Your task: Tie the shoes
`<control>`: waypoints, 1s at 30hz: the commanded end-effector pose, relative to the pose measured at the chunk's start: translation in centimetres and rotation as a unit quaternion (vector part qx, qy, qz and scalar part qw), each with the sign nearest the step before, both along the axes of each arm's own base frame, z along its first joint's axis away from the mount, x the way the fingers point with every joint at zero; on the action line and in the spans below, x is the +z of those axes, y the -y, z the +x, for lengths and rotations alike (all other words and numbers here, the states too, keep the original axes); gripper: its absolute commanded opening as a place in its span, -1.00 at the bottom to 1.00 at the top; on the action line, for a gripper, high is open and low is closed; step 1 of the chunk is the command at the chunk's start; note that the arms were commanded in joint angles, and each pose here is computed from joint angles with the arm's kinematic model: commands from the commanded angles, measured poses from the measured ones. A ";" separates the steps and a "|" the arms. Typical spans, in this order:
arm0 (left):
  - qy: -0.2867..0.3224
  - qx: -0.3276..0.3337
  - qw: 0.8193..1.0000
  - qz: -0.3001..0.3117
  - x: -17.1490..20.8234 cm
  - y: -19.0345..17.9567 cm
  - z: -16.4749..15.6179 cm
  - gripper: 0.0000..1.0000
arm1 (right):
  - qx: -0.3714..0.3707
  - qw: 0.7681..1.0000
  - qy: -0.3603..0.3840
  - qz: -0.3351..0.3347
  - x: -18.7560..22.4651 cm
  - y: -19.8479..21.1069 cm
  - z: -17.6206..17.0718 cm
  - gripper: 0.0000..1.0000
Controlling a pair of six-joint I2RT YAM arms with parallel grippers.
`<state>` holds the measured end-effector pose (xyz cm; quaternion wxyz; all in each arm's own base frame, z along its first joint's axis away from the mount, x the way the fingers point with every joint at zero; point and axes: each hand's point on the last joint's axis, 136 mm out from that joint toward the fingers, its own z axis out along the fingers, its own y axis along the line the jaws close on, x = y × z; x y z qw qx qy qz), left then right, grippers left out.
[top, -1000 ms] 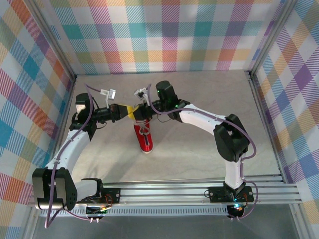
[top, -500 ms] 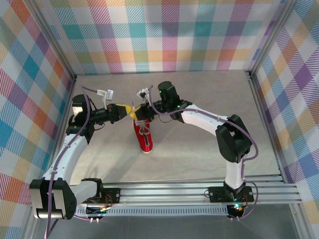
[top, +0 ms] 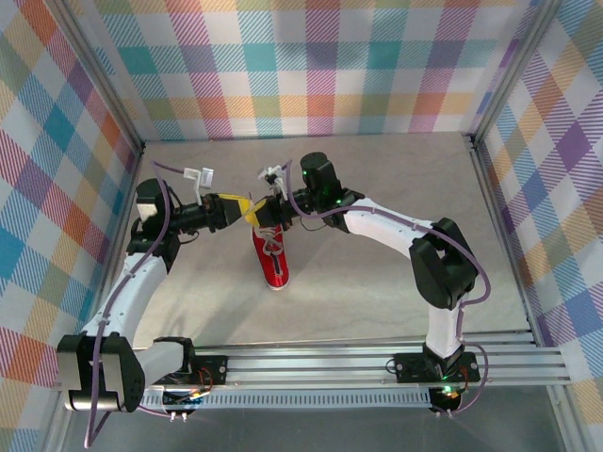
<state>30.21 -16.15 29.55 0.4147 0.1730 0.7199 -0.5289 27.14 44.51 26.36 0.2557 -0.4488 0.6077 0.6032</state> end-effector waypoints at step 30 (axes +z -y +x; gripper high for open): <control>0.011 -0.051 0.999 -0.001 1.2 1.4 -1.2 -1.00 | 0.005 1.000 0.023 0.009 2.1 0.1 0.2 -1.00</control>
